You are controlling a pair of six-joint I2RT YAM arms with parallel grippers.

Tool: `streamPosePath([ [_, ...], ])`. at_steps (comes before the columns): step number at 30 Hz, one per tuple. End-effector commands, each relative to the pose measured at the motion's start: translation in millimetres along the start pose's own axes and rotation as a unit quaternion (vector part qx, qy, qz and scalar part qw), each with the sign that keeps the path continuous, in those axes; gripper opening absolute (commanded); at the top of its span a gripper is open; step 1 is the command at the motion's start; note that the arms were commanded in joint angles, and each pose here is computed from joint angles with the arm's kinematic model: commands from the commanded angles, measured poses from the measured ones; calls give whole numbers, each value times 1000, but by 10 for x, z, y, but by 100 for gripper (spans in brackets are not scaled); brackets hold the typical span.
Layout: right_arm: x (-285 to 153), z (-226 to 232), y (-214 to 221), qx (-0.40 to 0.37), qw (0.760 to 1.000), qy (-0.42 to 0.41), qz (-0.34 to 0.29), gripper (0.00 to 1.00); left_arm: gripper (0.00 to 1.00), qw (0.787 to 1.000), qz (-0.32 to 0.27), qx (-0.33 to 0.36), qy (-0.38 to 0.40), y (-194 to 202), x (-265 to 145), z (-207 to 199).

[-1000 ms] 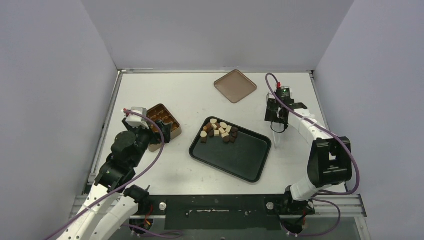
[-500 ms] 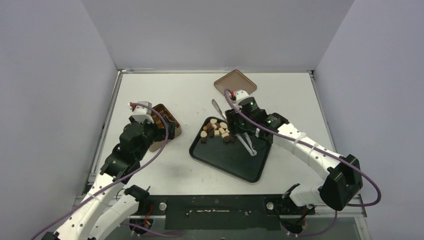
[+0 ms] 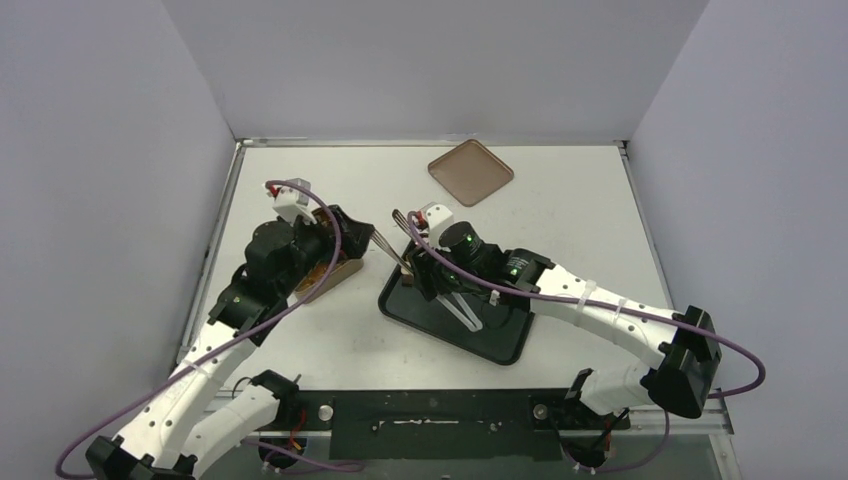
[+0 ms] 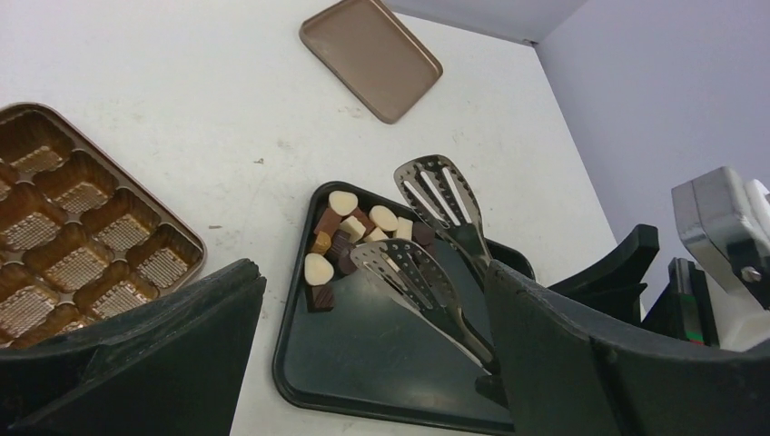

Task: Pack the chocolate
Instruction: Pick up the clamp at the center of the board.

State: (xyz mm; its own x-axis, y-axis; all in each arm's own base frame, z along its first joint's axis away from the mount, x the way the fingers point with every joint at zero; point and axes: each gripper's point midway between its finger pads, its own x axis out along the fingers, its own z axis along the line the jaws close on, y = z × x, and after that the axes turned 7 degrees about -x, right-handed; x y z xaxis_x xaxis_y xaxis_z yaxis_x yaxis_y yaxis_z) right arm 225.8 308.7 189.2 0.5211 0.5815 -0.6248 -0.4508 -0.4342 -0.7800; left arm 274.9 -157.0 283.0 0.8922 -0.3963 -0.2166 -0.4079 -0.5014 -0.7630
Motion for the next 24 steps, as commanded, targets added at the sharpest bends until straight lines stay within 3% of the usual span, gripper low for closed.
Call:
streamPosePath([
  [1, -180, 80, -478, 6, 997, -7, -76, 56, 89, 999, 1, -18, 43, -49, 124, -227],
  [16, -504, 133, -690, 27, 990, -25, -139, 55, 88, 996, 84, 24, -34, 482, 367, 258],
  [24, -407, 22, -534, 33, 993, 7, -111, 53, 86, 995, 89, 36, -36, 506, 312, 295],
])
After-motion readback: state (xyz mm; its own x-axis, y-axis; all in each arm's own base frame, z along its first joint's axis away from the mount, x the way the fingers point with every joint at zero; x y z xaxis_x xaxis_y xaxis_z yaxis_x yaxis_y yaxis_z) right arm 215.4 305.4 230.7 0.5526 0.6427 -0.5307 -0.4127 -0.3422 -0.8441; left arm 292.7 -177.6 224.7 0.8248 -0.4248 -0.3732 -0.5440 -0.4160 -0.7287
